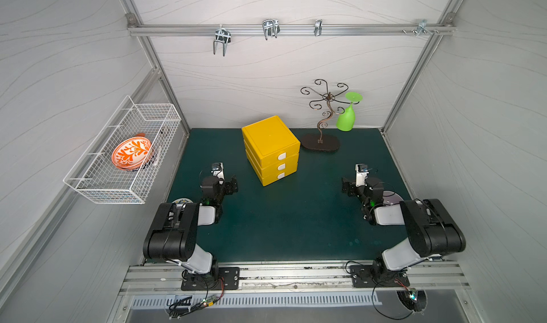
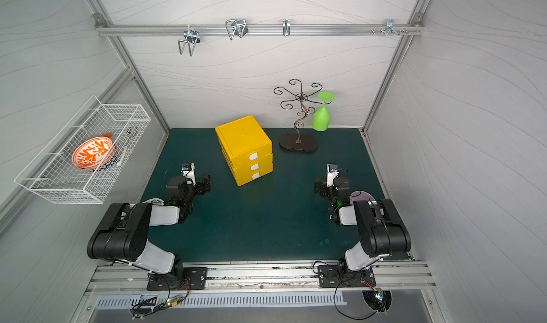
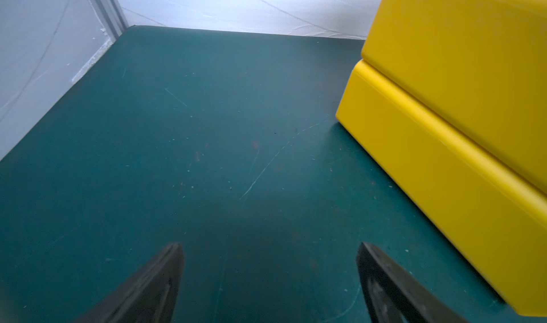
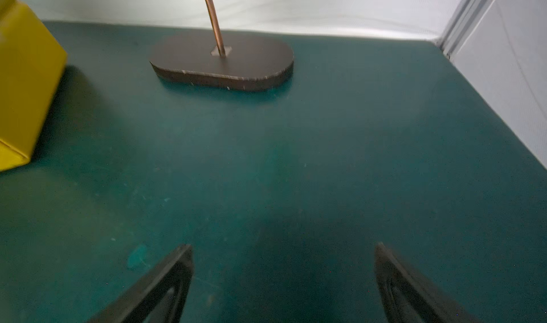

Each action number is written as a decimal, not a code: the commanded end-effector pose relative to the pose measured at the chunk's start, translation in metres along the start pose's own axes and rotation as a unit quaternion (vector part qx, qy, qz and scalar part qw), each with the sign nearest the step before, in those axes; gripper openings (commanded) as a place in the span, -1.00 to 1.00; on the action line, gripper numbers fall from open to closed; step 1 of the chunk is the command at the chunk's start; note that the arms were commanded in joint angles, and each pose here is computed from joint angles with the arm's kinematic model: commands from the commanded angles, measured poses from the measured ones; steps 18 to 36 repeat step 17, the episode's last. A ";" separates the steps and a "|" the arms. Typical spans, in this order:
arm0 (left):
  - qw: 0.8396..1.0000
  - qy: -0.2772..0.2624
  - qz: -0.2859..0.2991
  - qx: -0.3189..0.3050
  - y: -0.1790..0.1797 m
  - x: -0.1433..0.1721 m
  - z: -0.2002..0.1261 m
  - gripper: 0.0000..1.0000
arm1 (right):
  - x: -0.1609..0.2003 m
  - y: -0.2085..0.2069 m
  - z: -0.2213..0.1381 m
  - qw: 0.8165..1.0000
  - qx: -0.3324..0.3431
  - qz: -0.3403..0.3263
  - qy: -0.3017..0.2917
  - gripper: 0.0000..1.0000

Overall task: Place the transparent tape into the drawer according to color
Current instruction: Reset both arms

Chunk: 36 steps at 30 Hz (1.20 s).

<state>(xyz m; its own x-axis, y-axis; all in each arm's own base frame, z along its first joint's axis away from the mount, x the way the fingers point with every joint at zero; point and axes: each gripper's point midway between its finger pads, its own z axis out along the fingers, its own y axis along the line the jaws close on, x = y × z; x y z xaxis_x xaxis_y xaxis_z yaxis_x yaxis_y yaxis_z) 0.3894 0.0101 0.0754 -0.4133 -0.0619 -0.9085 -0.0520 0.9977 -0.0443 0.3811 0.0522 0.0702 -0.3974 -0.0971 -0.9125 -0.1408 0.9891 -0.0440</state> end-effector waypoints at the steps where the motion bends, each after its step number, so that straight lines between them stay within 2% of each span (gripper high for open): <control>1: 0.999 -0.024 -0.010 -0.022 0.008 -0.019 0.005 0.94 | -0.018 -0.013 0.008 0.999 0.038 0.011 -0.010 0.98; 6: 0.999 -0.023 -0.011 -0.025 0.009 -0.019 0.006 1.00 | -0.018 -0.019 0.006 0.998 0.065 0.012 -0.016 0.98; 36: 0.999 -0.022 -0.011 -0.025 0.009 -0.019 0.005 1.00 | -0.018 -0.018 0.007 0.998 0.052 0.016 -0.012 0.98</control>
